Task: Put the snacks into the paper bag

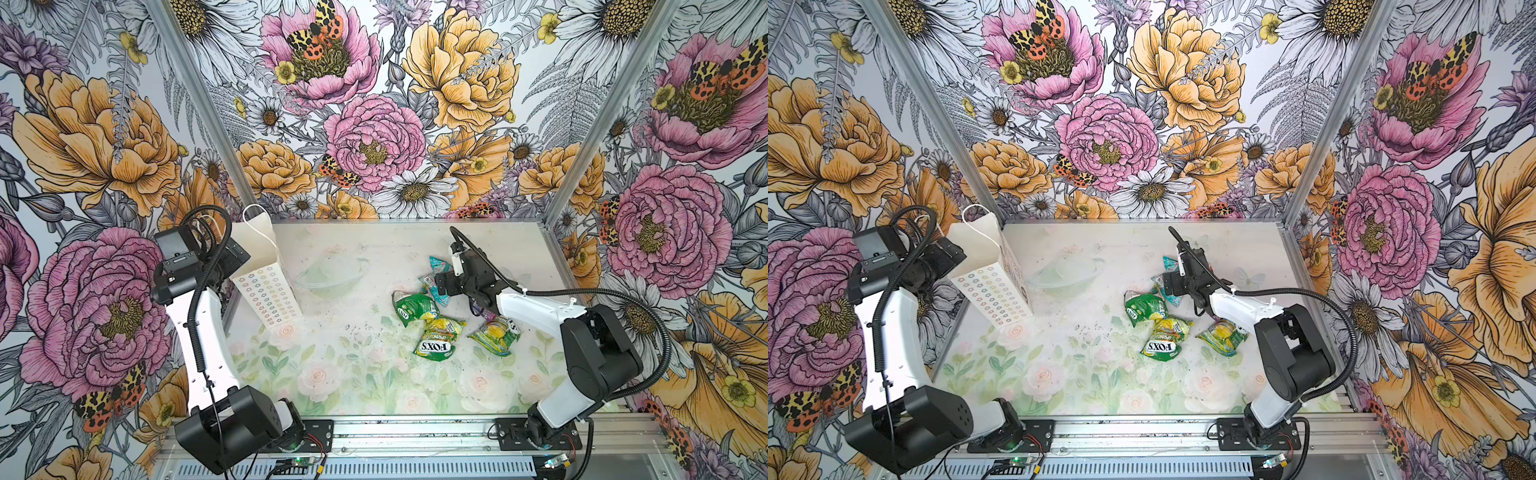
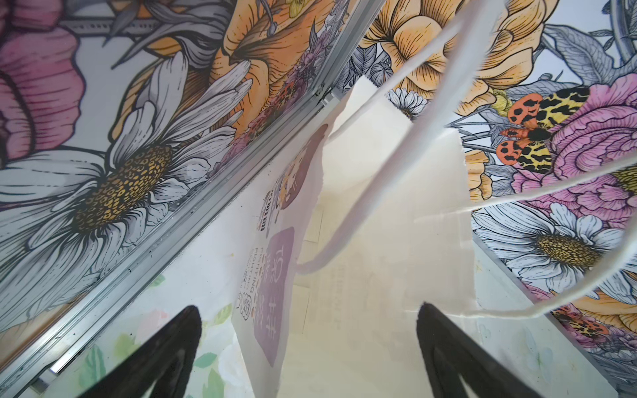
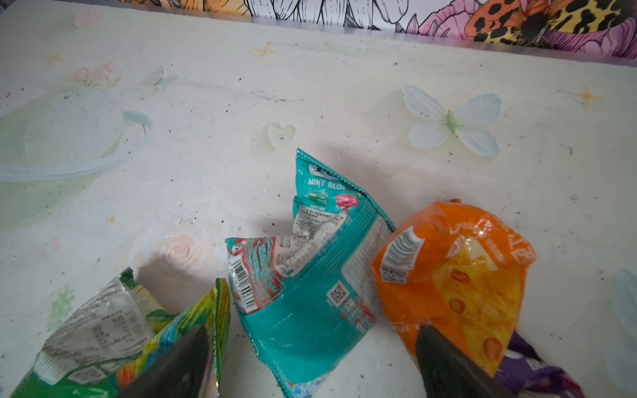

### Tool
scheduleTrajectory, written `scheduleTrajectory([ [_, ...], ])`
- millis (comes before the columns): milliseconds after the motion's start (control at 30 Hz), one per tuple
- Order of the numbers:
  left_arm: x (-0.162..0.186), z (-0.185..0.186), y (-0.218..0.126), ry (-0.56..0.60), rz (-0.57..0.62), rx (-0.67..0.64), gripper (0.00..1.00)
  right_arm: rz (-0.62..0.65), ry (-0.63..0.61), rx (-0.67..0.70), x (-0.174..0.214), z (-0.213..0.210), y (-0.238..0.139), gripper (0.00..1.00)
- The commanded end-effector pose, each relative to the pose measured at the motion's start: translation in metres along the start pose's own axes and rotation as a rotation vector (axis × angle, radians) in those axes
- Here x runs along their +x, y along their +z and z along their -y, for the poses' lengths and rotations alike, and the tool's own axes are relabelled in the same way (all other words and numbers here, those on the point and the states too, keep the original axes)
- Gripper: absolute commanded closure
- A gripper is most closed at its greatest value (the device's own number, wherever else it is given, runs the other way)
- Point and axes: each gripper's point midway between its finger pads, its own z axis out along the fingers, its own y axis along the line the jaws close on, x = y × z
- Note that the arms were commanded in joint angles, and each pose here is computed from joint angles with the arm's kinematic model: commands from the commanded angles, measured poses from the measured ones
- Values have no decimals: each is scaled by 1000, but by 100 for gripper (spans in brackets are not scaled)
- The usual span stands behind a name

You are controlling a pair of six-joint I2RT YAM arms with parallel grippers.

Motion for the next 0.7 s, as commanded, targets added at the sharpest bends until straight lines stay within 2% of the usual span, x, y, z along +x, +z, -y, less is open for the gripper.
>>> scheduleTrajectory([
  [0,-13,0,-9,33,48,-27,1,8,2,-4,-10,-8,3,5],
  [233,-14,3,-11,43,54,-29,6,-11,-16,-12,-13,-17,10,5],
  [667,-4,3,4,129,17,-59,5,-15,-32,-16,-13,-21,6,5],
])
